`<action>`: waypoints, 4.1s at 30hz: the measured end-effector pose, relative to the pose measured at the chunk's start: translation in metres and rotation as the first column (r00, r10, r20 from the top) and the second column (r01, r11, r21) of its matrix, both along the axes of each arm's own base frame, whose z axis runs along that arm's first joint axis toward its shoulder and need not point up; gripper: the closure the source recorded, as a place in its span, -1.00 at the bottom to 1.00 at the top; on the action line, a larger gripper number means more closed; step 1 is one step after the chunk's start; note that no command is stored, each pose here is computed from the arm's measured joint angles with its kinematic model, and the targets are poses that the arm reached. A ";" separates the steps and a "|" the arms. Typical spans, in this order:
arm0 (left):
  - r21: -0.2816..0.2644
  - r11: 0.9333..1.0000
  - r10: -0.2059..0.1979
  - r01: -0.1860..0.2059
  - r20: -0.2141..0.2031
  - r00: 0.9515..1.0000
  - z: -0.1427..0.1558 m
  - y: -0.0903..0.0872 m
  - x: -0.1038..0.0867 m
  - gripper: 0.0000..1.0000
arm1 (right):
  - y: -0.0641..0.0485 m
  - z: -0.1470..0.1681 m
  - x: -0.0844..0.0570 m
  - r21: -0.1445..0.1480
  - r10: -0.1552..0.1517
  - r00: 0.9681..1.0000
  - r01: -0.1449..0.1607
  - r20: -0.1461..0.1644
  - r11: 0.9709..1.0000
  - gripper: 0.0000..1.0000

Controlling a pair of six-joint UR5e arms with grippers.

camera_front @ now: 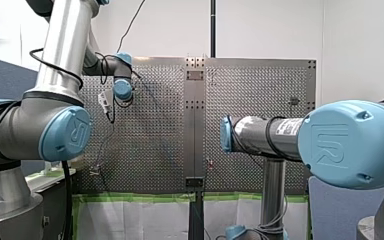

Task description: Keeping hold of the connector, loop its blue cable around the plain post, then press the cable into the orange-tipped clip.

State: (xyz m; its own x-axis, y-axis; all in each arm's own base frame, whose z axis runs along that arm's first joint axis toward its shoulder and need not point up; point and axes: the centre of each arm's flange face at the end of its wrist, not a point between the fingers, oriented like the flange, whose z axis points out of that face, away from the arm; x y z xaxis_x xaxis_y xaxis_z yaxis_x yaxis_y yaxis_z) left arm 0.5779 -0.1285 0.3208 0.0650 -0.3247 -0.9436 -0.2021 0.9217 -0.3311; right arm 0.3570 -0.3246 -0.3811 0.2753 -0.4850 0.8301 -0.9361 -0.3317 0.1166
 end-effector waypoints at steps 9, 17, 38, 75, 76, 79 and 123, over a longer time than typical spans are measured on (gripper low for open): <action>0.000 1.000 0.000 0.000 0.000 1.000 0.000 0.000 0.000 -1.00 | -0.006 0.040 0.008 -0.074 0.004 0.999 0.000 0.049 0.997 1.00; 0.000 1.000 0.000 0.000 0.001 1.000 0.000 0.000 0.000 -1.00 | -0.009 0.073 0.010 -0.114 0.000 0.997 0.008 0.072 0.993 1.00; 0.000 1.000 0.001 -0.001 -0.001 1.000 0.000 0.000 0.000 -1.00 | 0.013 0.152 -0.003 -0.078 -0.005 0.999 0.008 0.040 0.997 1.00; 0.005 1.000 0.016 -0.016 -0.010 1.000 -0.001 0.000 -0.002 -1.00 | -0.047 0.315 0.032 -0.291 0.092 0.973 -0.027 0.212 0.956 1.00; 0.005 1.000 0.016 -0.016 -0.010 1.000 -0.001 0.000 -0.002 -1.00 | -0.048 0.319 0.032 -0.298 0.093 0.972 -0.025 0.217 0.954 1.00; 0.005 1.000 0.015 -0.015 -0.012 1.000 -0.001 -0.001 -0.002 -1.00 | -0.053 0.332 0.030 -0.328 0.098 0.967 -0.015 0.236 0.945 1.00; -0.051 0.998 0.040 -0.043 -0.063 0.997 -0.006 0.005 -0.009 -1.00 | -0.082 0.341 0.019 -0.430 0.107 0.957 0.021 0.271 0.902 1.00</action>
State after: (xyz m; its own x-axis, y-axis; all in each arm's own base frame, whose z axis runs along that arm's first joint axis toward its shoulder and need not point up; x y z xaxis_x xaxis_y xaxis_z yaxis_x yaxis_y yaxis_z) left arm 0.5694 -0.1231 0.3145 0.0218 -0.3718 -0.9280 -0.2616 0.8938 -0.3642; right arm 0.3758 -0.4069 -0.0396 0.0118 -0.0617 0.9980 -0.9364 -0.3509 -0.0106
